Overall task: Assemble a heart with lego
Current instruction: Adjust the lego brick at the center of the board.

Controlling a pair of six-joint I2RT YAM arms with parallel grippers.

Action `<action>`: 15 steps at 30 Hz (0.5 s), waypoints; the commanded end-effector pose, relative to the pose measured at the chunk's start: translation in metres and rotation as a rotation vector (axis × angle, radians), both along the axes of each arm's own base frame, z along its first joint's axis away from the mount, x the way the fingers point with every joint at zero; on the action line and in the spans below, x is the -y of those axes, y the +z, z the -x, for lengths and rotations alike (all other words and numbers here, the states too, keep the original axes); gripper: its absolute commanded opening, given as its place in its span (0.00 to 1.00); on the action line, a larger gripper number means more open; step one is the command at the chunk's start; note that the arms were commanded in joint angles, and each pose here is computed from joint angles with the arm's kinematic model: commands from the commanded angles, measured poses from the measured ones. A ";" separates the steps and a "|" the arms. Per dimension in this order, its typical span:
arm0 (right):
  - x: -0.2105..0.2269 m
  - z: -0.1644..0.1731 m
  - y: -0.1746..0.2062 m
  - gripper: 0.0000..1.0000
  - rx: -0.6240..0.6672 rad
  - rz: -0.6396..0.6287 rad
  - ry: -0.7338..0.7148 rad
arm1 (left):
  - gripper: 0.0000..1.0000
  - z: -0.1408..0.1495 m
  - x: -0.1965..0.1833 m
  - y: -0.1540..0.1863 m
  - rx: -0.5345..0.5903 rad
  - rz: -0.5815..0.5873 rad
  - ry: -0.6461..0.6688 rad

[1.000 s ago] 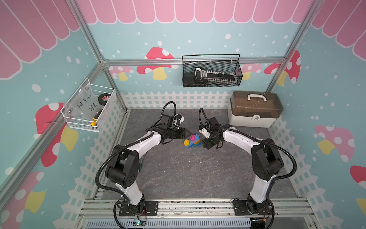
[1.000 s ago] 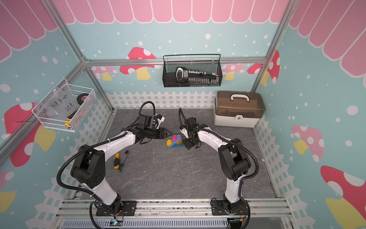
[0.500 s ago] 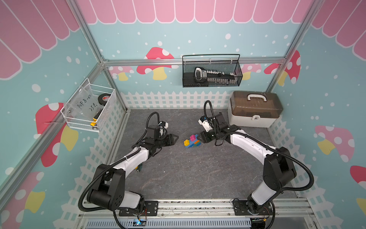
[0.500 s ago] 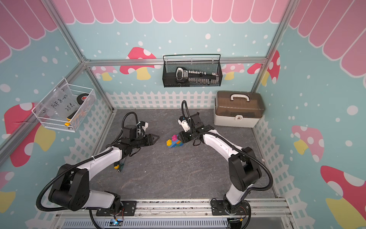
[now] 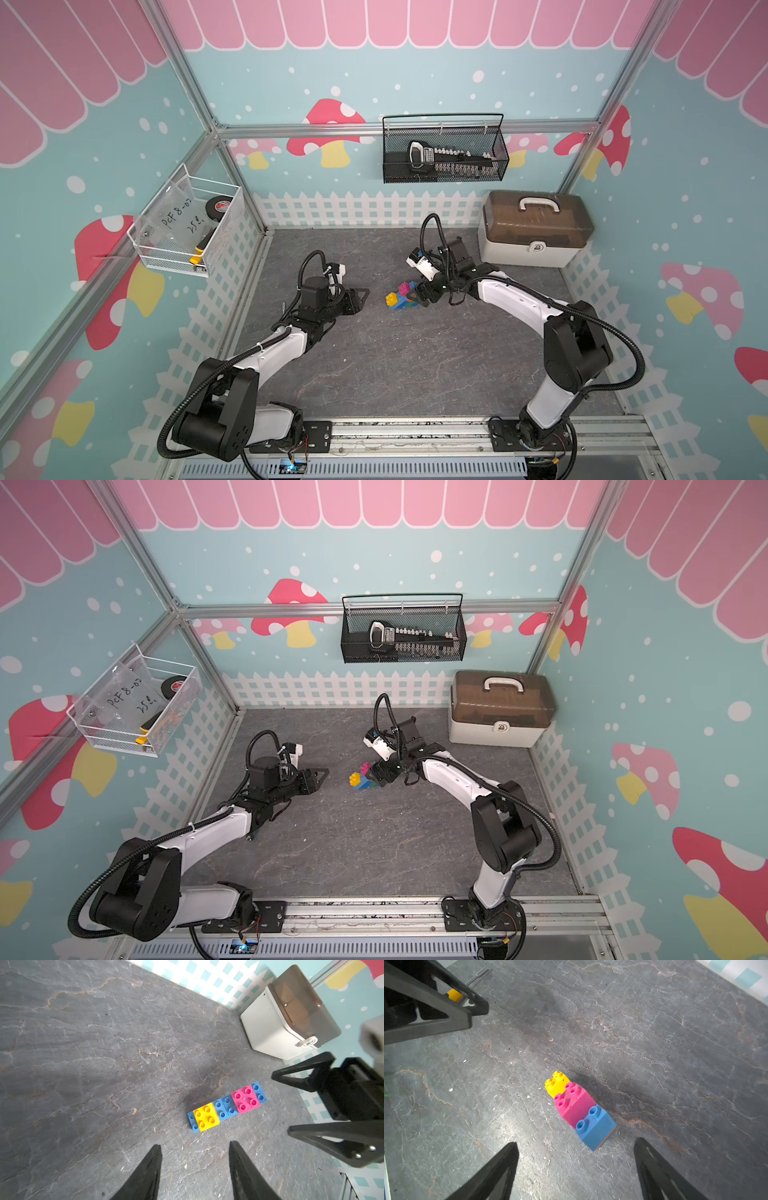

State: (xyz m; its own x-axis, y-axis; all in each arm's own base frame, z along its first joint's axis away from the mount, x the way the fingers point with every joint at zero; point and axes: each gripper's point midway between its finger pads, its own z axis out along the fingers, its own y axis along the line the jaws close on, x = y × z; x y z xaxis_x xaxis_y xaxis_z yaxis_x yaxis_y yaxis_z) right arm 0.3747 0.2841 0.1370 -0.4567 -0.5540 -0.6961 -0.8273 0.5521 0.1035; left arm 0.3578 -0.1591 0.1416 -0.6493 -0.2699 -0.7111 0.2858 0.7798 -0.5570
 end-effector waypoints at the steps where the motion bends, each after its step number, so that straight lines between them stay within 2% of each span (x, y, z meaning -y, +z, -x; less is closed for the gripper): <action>1: -0.015 -0.013 -0.012 0.92 0.033 0.001 0.104 | 0.51 -0.007 -0.001 0.006 0.057 0.017 0.009; 5: -0.031 -0.022 -0.027 0.94 -0.029 -0.028 0.150 | 0.51 -0.007 0.001 0.003 0.061 0.022 0.000; 10: -0.034 -0.010 -0.034 0.75 -0.099 -0.048 0.177 | 0.51 -0.007 0.003 0.002 0.059 0.027 -0.013; 15: -0.024 0.007 -0.037 0.74 -0.117 -0.055 0.147 | 0.51 -0.007 0.003 0.002 0.059 0.029 -0.015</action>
State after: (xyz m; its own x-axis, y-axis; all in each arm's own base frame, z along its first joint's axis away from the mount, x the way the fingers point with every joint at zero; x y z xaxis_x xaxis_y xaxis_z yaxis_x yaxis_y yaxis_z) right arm 0.3810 0.3105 0.0925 -0.4544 -0.5939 -0.6639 -0.8756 0.4348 0.2103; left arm 0.3645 -0.1628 0.1426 -0.6183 -0.2758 -0.7360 0.3205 0.7665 -0.5565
